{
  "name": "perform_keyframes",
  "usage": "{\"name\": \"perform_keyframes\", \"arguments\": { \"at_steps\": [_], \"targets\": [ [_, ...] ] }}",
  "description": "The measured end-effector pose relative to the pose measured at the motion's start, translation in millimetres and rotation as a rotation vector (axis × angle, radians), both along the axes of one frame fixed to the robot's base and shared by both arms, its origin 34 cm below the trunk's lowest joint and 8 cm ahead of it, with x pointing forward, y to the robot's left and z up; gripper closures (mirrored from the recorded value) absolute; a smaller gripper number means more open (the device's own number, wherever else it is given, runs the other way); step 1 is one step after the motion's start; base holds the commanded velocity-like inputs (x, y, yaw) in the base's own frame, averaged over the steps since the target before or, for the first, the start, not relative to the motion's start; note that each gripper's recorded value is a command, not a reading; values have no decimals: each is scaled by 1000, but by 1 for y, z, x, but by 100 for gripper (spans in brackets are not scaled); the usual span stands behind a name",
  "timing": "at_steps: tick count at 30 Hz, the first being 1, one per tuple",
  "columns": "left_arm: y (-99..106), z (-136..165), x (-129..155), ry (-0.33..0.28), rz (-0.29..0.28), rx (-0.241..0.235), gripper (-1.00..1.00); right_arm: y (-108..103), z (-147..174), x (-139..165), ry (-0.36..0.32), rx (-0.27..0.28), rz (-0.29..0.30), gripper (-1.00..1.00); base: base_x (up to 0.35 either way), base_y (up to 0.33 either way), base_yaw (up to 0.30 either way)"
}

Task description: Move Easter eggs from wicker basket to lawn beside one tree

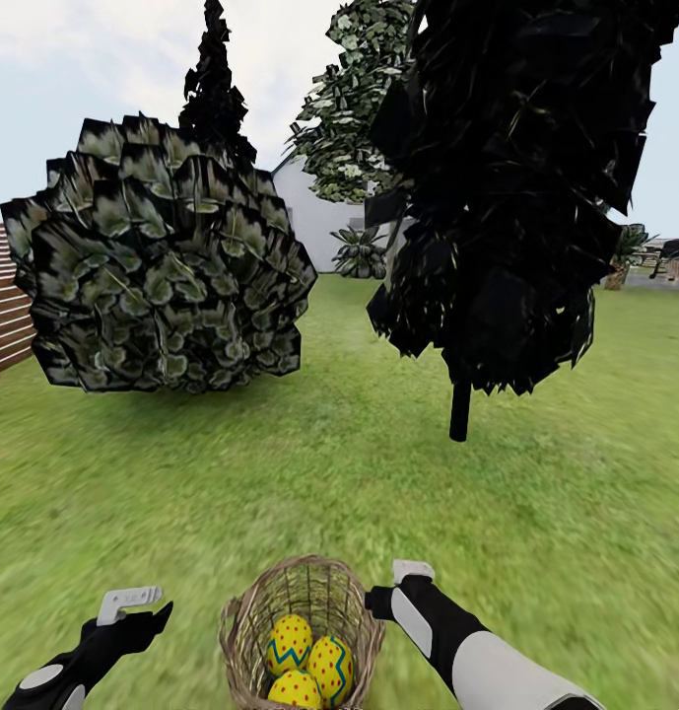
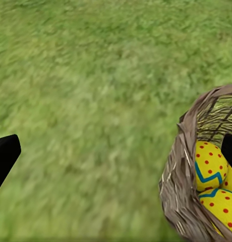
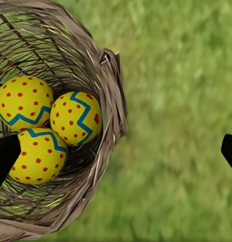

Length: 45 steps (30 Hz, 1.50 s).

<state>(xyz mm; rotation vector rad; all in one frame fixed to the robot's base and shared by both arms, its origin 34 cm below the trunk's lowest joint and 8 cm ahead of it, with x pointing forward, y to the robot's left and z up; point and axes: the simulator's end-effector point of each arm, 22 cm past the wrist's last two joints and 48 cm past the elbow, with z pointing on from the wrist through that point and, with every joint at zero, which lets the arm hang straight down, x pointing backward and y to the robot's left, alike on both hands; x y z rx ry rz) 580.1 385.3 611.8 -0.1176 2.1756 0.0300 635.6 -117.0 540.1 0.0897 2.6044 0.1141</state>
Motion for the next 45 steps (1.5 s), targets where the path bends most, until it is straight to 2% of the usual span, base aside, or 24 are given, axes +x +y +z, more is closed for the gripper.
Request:
{"name": "perform_keyframes", "arguments": {
  "at_steps": [30,45],
  "targets": [
    [0,-62,-11,-1,0,0,-100,0,-62,-11,0,0,0,-100,0,0,0],
    [0,-61,-11,-2,1,-1,-100,0,-62,-12,1,-1,0,-100,55,0,0]
  ]
}}
